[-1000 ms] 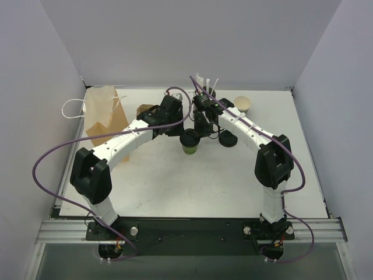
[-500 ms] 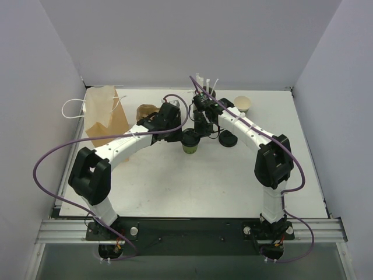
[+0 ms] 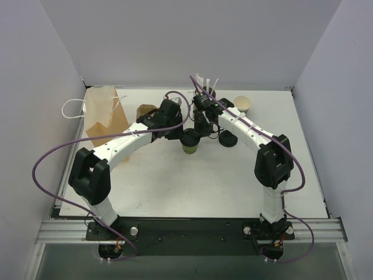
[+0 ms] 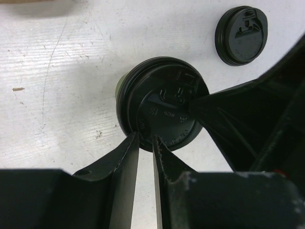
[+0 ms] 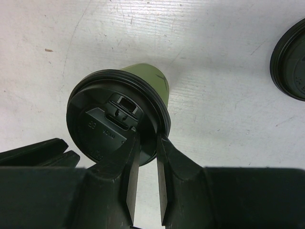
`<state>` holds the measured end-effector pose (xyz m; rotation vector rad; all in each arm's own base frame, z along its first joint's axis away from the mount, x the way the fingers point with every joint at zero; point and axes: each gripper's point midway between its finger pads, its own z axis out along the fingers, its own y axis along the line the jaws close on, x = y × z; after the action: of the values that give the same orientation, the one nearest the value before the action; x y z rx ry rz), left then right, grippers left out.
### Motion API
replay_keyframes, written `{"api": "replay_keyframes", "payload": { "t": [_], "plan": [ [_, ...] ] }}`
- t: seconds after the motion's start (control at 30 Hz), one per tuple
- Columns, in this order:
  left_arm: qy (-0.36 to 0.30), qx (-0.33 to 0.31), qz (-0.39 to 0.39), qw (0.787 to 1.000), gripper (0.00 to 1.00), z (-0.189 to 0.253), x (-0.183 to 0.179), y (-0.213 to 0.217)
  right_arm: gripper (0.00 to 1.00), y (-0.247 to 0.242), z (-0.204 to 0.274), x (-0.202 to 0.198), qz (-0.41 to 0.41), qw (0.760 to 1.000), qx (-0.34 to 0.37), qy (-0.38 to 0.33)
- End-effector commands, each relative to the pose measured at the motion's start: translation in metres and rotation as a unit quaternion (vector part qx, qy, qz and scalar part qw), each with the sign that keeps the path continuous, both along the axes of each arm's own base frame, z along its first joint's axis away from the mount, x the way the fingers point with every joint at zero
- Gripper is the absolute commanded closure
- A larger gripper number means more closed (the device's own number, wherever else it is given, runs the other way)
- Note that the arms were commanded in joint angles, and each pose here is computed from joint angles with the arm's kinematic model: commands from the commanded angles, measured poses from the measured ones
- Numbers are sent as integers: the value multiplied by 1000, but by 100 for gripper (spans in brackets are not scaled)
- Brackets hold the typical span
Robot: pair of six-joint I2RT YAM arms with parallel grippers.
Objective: Pack the takeout coffee
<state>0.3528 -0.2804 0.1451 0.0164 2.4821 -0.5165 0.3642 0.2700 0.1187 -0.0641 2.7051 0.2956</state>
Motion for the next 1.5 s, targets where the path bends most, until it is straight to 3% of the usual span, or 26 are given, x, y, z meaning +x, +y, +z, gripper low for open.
{"api": "replay_keyframes", "payload": {
  "t": [0.0,0.17,0.33,0.43,0.67,0.83,1.2,1.47],
  "plan": [
    [-50,-29,-14,998,71,50,10,-6,85,-11,-31,-23,3,997,-42,59],
    [-40,4,8,999,72,26,12,5,85,-11,-31,-24,3,997,-42,60],
    [44,55,7,997,78,-54,-10,13,85,-11,-34,-24,3,997,-43,63],
    [50,53,8,997,78,-65,-18,11,85,-12,-34,-25,3,997,-44,64],
    [37,57,13,998,78,-51,-14,14,85,-12,-34,-25,4,997,-45,64],
    [52,65,14,996,78,-65,-18,16,85,-11,-36,-27,4,997,-41,65],
    [49,64,9,997,78,-60,-16,14,85,-18,-84,-60,-8,992,-18,126],
    [49,64,0,997,77,-54,-5,9,84,3,-51,-71,6,994,31,107]
  ]
}}
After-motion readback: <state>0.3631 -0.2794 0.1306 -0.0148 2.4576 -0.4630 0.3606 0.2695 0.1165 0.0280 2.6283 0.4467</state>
